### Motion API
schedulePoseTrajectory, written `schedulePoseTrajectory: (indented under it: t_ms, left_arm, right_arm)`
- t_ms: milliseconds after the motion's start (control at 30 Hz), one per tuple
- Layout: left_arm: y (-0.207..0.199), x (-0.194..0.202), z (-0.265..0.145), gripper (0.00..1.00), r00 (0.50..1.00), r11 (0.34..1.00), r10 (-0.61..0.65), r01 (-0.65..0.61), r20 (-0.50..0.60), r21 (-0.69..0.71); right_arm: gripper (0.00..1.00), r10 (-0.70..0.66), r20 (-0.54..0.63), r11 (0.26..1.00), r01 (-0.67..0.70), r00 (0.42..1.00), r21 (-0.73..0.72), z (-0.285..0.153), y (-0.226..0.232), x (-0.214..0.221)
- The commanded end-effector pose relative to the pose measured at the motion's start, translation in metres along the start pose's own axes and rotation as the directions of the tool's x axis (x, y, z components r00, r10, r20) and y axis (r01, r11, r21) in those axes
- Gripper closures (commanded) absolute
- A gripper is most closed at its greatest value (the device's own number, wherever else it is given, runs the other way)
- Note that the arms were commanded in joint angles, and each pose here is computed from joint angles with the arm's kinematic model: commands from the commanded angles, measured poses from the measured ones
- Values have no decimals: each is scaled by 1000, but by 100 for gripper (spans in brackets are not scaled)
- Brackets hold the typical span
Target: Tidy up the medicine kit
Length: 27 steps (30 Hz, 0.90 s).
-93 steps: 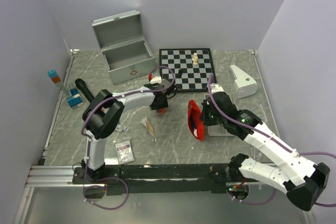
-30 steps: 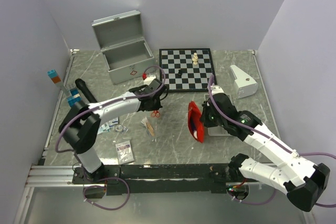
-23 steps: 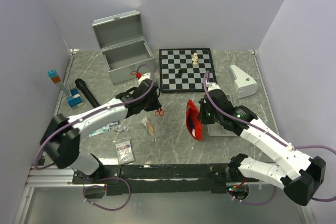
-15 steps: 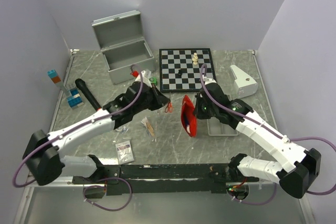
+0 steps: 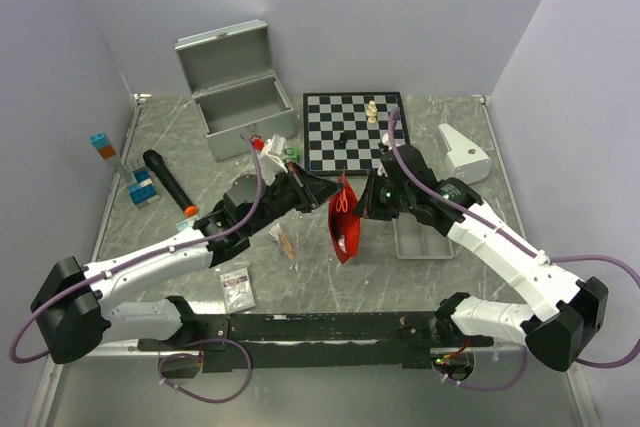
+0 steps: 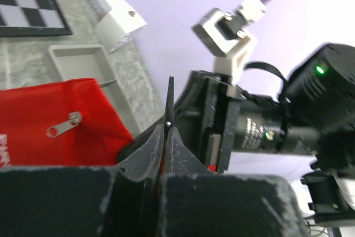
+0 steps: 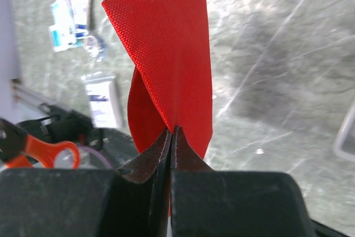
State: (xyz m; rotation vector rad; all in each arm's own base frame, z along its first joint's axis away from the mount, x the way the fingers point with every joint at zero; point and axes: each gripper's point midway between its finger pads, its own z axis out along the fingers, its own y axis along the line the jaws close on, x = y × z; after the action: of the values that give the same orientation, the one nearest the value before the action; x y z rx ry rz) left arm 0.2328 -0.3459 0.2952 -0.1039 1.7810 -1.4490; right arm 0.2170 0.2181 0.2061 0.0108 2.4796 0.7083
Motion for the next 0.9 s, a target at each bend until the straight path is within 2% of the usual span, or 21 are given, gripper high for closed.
schedulePoseTrajectory:
  t_ms: [0, 267, 500, 700, 767, 867]
  left_arm:
    - [-33, -9, -5, 99, 998, 986, -20, 10, 61, 166]
    - [-23, 11, -2, 99, 999, 987, -20, 16, 27, 160]
    - [1, 35, -5, 99, 999, 997, -2, 5, -34, 83]
    - [24, 36, -13, 96, 1000, 1000, -2, 2, -5, 7]
    - [29, 37, -15, 93, 1000, 1000, 4, -4, -6, -12]
    - [36, 38, -16, 75, 1000, 999, 12, -13, -8, -49]
  right_arm:
    - [100, 95, -9, 986, -96, 995, -139, -15, 25, -9]
    - [100, 123, 7, 977, -120, 992, -179, -29, 32, -15]
    - [100, 116, 35, 980, -109, 993, -166, -35, 30, -19]
    - [100, 111, 52, 982, -101, 992, -162, -37, 29, -22]
    - [100, 109, 56, 981, -99, 992, -164, -38, 30, -23]
    - [100, 106, 61, 982, -95, 992, -166, -39, 30, -24]
